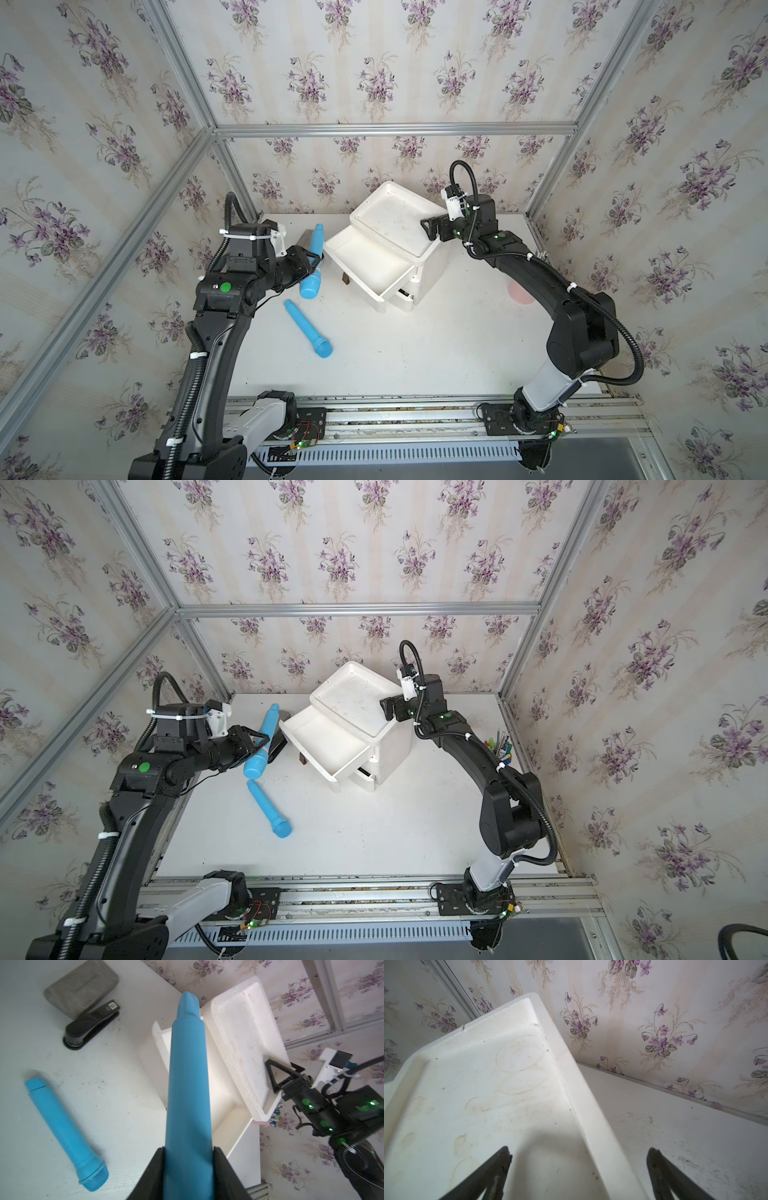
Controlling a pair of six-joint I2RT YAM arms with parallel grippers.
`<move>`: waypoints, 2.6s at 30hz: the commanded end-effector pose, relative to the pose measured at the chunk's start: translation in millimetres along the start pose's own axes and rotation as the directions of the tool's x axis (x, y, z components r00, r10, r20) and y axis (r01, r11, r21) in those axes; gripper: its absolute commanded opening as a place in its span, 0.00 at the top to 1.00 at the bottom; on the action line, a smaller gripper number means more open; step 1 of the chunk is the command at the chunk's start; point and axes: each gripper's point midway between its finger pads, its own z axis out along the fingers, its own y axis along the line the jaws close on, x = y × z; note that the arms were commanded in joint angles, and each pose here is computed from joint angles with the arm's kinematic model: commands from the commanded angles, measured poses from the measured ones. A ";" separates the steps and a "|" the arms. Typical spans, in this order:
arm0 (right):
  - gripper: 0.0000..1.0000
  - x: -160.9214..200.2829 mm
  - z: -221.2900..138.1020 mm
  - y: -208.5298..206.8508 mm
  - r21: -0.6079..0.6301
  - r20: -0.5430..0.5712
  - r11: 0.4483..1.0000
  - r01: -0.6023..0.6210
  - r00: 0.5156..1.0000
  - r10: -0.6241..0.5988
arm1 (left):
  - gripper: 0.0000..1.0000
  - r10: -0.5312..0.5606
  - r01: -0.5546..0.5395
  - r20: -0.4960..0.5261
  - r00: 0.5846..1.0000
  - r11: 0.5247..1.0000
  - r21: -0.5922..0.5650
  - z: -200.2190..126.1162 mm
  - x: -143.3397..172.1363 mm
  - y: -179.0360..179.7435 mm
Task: Take the microphone out of the drawer
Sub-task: Place the microphone at the center of the board.
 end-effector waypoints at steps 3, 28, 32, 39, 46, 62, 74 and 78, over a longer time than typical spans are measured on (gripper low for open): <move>0.00 69.8 0.5 -7.5 0.017 -0.255 0.997 0.073 0.965 -0.067 | 1.00 -0.028 0.053 0.105 0.994 0.969 -0.242 -7.9 5.3 57.2; 0.00 71.0 1.9 -8.0 0.018 -0.258 0.997 0.075 0.964 -0.068 | 1.00 -0.203 0.179 0.022 0.979 0.805 -0.566 65.8 95.7 186.8; 0.00 70.5 1.6 -8.2 0.019 -0.256 0.997 0.076 0.964 -0.068 | 1.00 -0.213 0.184 0.020 0.977 0.787 -0.589 67.6 104.7 196.8; 0.00 72.5 1.9 -8.2 0.019 -0.259 0.997 0.075 0.964 -0.067 | 1.00 -0.253 0.200 -0.002 0.967 0.769 -0.608 76.0 119.6 206.9; 0.00 76.5 5.5 -8.5 0.016 -0.267 0.997 0.071 0.962 -0.064 | 1.00 -0.281 0.206 -0.029 0.959 0.766 -0.609 87.5 135.2 213.5; 0.00 78.5 7.1 -8.5 0.014 -0.273 0.997 0.070 0.960 -0.063 | 0.84 -0.276 0.176 -0.055 0.959 0.741 -0.649 96.7 151.0 228.8; 0.00 78.4 7.9 -7.8 0.010 -0.271 0.998 0.067 0.961 -0.062 | 0.67 -0.260 0.175 -0.034 0.965 0.735 -0.655 97.9 150.7 234.1; 0.00 78.8 7.7 -7.8 0.010 -0.272 0.998 0.068 0.960 -0.062 | 0.64 -0.260 0.173 -0.035 0.965 0.731 -0.661 98.4 151.1 235.6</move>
